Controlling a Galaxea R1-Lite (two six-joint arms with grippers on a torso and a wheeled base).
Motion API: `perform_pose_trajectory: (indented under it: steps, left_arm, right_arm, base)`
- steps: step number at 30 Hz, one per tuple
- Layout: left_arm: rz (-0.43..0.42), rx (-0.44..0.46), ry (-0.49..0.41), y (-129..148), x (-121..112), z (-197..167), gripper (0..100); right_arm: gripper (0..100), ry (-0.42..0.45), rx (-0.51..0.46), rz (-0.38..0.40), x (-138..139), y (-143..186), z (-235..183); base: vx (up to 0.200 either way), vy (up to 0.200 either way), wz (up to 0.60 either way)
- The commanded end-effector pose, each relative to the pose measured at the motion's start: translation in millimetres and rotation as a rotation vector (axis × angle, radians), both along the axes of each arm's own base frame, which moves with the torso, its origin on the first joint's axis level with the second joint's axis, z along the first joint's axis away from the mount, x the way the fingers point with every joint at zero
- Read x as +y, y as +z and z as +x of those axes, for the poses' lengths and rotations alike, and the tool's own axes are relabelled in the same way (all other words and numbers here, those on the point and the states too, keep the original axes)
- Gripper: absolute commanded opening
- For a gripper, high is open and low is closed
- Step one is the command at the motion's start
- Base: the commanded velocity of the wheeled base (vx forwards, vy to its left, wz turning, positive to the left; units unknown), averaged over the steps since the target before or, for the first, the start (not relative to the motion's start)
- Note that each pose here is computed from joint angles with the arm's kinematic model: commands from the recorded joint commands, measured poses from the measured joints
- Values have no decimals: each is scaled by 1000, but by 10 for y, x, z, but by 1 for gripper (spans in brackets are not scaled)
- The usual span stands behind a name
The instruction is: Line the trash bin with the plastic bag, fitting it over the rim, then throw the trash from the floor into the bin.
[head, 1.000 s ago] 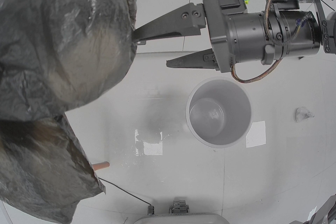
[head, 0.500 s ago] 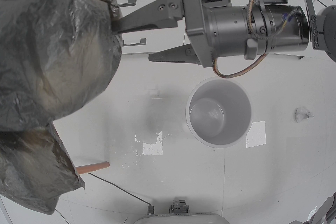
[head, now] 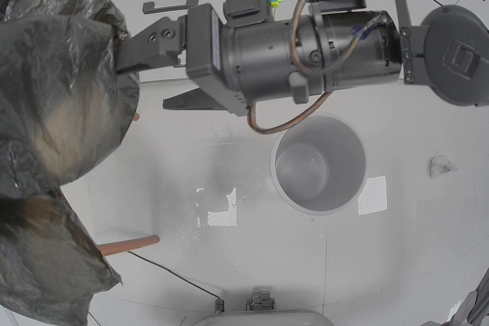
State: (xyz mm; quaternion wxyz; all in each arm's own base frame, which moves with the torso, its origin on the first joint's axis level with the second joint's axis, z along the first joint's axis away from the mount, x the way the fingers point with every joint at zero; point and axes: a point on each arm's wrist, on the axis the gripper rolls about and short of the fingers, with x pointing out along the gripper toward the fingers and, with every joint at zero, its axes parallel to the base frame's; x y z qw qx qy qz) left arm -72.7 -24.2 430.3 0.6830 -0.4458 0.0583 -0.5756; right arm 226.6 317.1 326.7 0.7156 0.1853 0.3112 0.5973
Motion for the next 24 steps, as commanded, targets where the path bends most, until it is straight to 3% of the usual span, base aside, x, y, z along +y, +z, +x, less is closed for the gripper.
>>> perform_pose_trajectory:
  steps: [1, 8, 9, 24]
  left_arm:
    - [0, -1, 1, 1, 0, 2, 0]
    - [0, -1, 3, 1, -1, 3, 0]
    - [0, 2, 3, 1, -1, 10, 0]
    - [-3, 4, 20, -10, -8, 31, 0]
  right_arm:
    - [100, 17, 30, -36, 160, -182, 37]
    - [100, 33, 24, -53, 241, -257, 19]
    - [0, 35, 24, -53, 241, -257, 18]
    - [0, 26, 58, -83, 158, -231, -3]
  base:
    - [0, 0, 0]
    - [0, 0, 0]
    - [0, 0, 0]
    - [0, 0, 0]
